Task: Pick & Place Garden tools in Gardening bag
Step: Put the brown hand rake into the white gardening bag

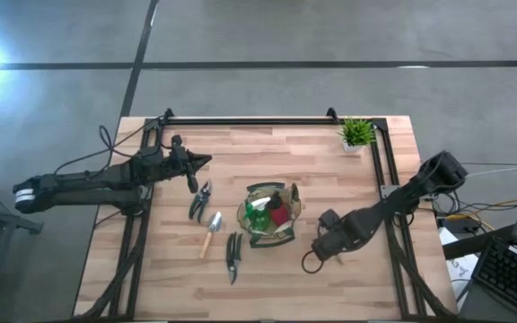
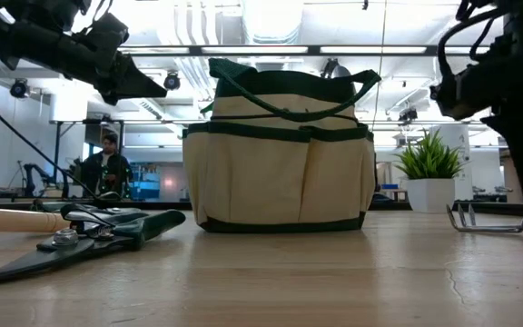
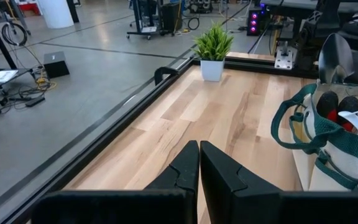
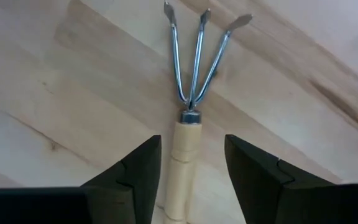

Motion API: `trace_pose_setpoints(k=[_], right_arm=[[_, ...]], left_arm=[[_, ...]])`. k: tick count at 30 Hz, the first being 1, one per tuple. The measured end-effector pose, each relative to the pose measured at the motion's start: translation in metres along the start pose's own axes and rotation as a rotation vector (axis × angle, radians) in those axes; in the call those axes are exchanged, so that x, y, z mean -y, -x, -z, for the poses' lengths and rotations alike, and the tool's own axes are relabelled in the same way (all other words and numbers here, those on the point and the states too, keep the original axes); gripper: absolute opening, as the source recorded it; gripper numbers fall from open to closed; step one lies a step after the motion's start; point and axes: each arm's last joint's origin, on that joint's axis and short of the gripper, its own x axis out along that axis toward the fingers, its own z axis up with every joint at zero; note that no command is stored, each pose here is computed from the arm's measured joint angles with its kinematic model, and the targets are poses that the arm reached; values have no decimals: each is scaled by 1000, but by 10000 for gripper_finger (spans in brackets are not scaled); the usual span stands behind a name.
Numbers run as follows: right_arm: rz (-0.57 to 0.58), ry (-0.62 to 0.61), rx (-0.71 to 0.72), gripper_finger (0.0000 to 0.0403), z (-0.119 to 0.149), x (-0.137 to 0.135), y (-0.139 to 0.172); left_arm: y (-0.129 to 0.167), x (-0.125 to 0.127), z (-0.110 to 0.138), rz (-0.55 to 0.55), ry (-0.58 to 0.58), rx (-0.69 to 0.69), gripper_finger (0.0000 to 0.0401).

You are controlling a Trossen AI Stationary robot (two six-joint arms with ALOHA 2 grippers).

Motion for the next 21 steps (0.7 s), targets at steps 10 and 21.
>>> trace_pose_setpoints(k=[10, 21], right_arm=[[24, 7, -35, 149, 1, -7, -17], [45, 18, -32, 80, 0, -11, -29]], left_arm=[[0, 0, 1, 0, -1, -6, 20], [0, 0, 1, 1, -2, -8, 19]])
